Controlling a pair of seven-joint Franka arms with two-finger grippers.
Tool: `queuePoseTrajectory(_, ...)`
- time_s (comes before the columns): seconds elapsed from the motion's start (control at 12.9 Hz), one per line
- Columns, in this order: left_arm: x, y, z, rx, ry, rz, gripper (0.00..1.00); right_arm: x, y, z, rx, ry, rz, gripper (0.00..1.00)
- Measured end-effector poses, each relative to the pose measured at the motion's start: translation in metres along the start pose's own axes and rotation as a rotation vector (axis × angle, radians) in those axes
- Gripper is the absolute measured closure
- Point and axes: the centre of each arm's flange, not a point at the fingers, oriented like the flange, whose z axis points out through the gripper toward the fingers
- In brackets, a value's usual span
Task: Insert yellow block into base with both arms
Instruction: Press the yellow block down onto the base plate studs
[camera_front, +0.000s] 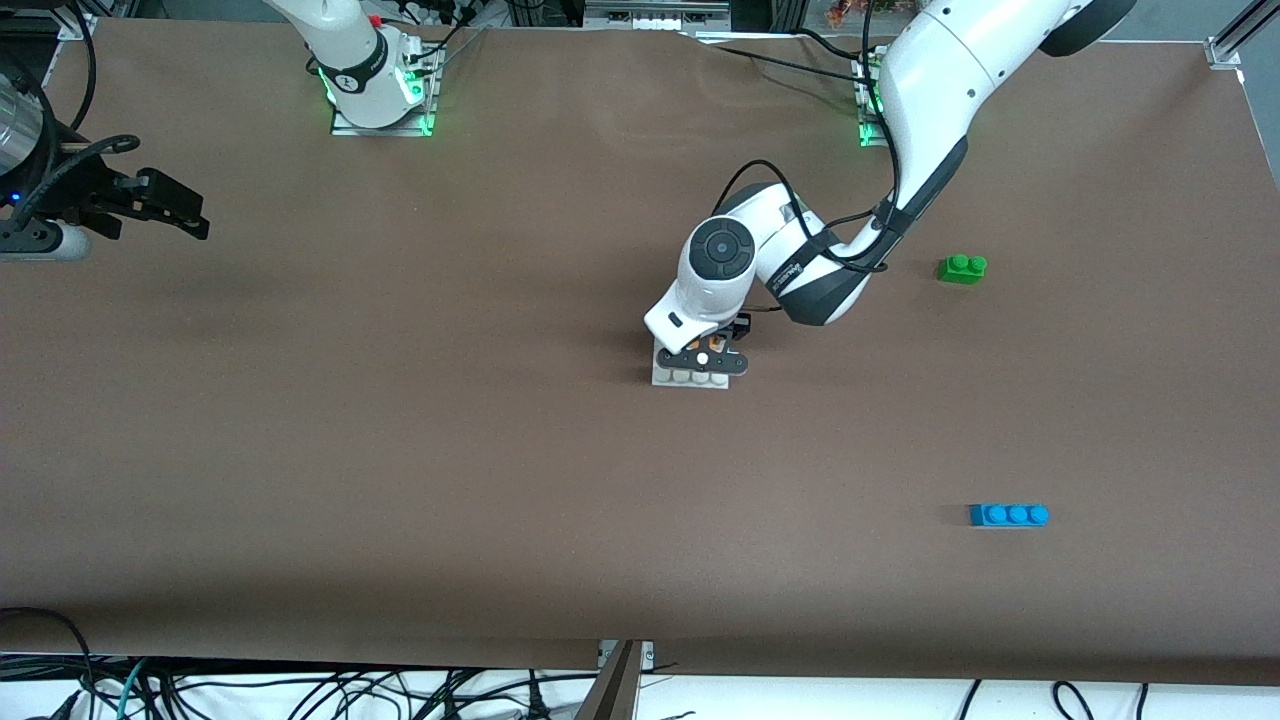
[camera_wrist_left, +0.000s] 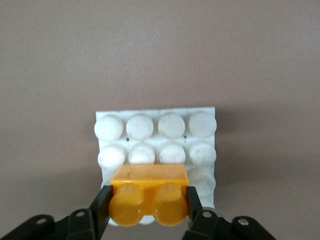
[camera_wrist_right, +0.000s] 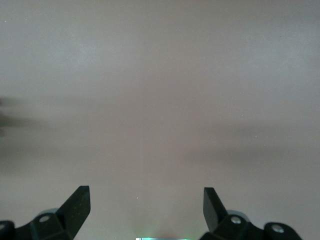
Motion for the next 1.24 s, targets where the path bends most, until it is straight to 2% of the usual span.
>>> queuePoseTrajectory(1.24,-0.012,0.014,0.006,0.020,-0.011,0.005,0.37,0.001,0.000,-0.001,0.000,0.009,0.000,0.00)
